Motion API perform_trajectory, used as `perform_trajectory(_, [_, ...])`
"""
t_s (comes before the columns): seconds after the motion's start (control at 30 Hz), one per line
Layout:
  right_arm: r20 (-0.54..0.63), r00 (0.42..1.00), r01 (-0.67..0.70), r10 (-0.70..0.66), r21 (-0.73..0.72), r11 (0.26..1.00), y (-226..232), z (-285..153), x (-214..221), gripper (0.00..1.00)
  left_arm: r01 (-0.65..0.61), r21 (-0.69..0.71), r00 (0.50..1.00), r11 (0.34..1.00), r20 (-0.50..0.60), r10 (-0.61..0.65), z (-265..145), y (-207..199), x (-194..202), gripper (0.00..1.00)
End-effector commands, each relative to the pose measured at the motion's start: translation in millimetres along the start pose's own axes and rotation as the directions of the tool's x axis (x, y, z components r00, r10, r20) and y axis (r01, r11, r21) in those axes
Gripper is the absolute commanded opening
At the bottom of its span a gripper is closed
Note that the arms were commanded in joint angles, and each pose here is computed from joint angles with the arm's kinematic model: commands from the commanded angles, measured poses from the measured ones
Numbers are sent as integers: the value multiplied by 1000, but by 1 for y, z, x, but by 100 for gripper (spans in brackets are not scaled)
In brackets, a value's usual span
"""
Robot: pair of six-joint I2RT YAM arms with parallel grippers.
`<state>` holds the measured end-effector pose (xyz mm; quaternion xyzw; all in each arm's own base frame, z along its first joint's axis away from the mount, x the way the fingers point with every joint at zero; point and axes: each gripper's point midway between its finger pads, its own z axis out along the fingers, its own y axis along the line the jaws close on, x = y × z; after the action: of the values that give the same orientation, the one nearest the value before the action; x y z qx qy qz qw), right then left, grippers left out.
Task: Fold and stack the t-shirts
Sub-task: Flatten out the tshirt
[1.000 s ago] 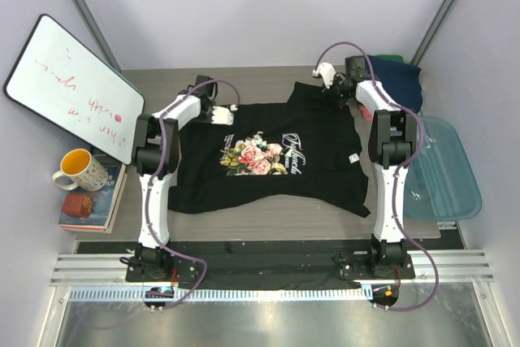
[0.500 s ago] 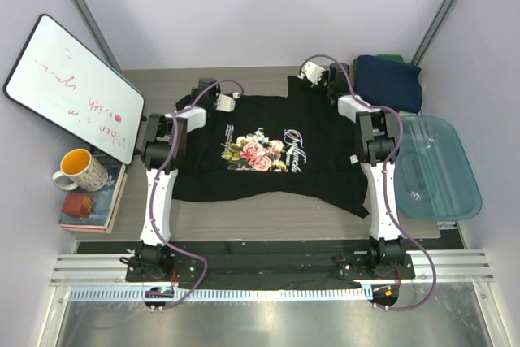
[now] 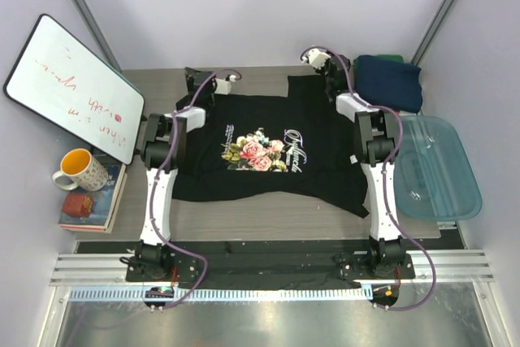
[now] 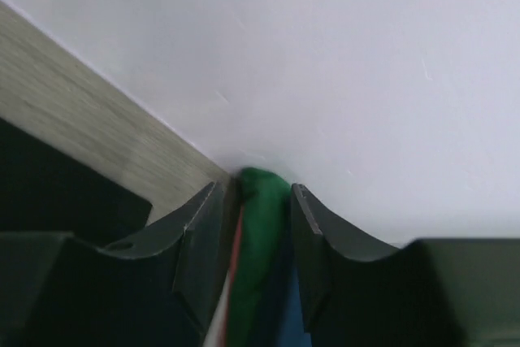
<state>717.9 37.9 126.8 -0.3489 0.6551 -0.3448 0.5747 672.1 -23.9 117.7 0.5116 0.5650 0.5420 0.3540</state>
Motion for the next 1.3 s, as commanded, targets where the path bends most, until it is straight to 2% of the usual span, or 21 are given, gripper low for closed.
perform_trajectory(0.0, [58,988,-135,140,-82,987,-86,-51,-62,46,175,-148,985,973,30,-172,-54,118,37,28])
perform_trajectory(0.03, [-28,992,-125,121,-273,954,-51,-68,-45,44,162,-86,986,983,59,-157,-64,113,36,1])
perform_trajectory(0.07, [2,991,-125,136,-374,919,-45,-84,-56,34,136,13,987,991,89,-137,-74,87,32,0])
perform_trajectory(0.1, [-11,990,-133,143,-442,887,-33,-96,-55,24,108,185,985,977,113,-131,-95,66,38,0])
perform_trajectory(0.13, [-59,992,-124,109,-557,821,-11,-119,-42,9,74,289,972,954,193,-134,-106,49,27,0])
perform_trajectory(0.17, [-42,995,-99,94,-636,766,5,-137,-40,1,65,380,968,922,201,-151,-118,29,27,0])
perform_trajectory(0.2, [-24,998,-60,60,-684,727,15,-149,-35,1,12,518,965,856,218,-146,-137,-2,29,0])
perform_trajectory(0.23, [-52,998,-57,27,-758,650,33,-170,-22,1,-10,570,958,822,241,-156,-146,-14,26,0])
perform_trajectory(0.3, [-67,997,-71,29,-815,574,51,-187,-16,1,-63,654,958,754,251,-137,-158,-38,27,0])
perform_trajectory(0.33, [-71,997,-63,3,-860,507,61,-202,-8,1,-91,720,962,688,243,-127,-165,-63,28,0])
perform_trajectory(0.4, [-80,997,-69,-6,-895,440,76,-211,-2,1,-97,753,962,651,238,-132,-165,-73,26,0])
perform_trajectory(0.43, [-79,996,-60,-34,-921,384,84,-222,4,1,-110,775,963,622,239,-128,-165,-86,24,0])
perform_trajectory(0.5, [-87,995,-64,-49,-934,351,87,-226,7,1,-119,777,958,618,253,-133,-160,-88,19,0])
perform_trajectory(0.67, [-27,995,5,-99,-951,310,96,-222,16,1,-194,764,952,616,298,-70,-143,-101,14,0])
perform_trajectory(0.83, [0,990,43,-141,-951,307,101,-211,24,1,-193,730,969,655,245,13,-114,-99,21,0])
perform_trajectory(0.97, [-7,984,53,-180,-944,327,107,-197,34,1,-200,714,972,671,232,42,-103,-104,22,0])
perform_trajectory(1.17, [4,978,73,-206,-943,324,119,-188,47,1,-226,730,969,645,238,70,-102,-120,23,0])
perform_trajectory(1.27, [-11,977,73,-215,-923,378,121,-173,52,1,-211,714,974,668,208,85,-93,-121,24,0])
